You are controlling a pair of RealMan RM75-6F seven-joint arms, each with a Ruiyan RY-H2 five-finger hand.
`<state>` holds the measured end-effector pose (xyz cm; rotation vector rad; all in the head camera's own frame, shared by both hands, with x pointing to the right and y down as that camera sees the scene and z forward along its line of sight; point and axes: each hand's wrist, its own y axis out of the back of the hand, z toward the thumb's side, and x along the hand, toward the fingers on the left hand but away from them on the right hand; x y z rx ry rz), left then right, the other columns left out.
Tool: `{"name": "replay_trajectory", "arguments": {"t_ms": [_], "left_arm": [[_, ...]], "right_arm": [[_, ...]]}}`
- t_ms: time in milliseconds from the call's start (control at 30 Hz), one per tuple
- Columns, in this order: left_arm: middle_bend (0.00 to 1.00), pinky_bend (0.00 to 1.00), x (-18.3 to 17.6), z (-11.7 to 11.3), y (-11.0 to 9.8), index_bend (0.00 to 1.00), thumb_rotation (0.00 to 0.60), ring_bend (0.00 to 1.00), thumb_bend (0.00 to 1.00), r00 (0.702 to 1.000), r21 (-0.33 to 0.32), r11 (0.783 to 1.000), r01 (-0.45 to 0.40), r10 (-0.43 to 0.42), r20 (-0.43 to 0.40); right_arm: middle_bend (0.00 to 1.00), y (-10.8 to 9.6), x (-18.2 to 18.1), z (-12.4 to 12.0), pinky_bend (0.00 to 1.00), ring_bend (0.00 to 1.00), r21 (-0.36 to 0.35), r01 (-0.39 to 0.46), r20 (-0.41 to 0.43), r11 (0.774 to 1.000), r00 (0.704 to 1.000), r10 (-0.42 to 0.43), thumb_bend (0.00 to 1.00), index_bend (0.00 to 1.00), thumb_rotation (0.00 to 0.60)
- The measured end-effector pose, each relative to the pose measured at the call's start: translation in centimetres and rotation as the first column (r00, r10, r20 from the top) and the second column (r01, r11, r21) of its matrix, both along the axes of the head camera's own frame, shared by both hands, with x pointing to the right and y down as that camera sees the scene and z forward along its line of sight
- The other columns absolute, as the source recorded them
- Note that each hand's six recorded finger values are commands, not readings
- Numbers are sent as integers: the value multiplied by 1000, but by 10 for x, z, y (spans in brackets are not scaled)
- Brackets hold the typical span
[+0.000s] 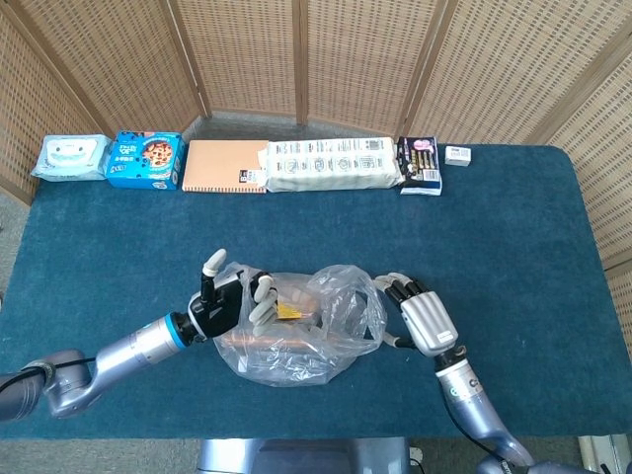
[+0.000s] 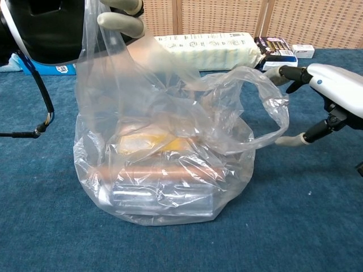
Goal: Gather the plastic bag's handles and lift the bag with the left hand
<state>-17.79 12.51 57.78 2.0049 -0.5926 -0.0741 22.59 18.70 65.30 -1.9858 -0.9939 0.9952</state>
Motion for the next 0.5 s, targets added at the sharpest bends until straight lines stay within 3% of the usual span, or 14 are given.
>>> {"name": "replay_trajectory", "arguments": {"t_ms": [500], "left_arm": [[691,678,-2,10,-4,599,0,681,173,1000,-9,1000,19,-19,12]], "right_arm": [[231,-8,-12,-7,228,192,-13,-11,81,1000,997,12,107,205,600]]}}
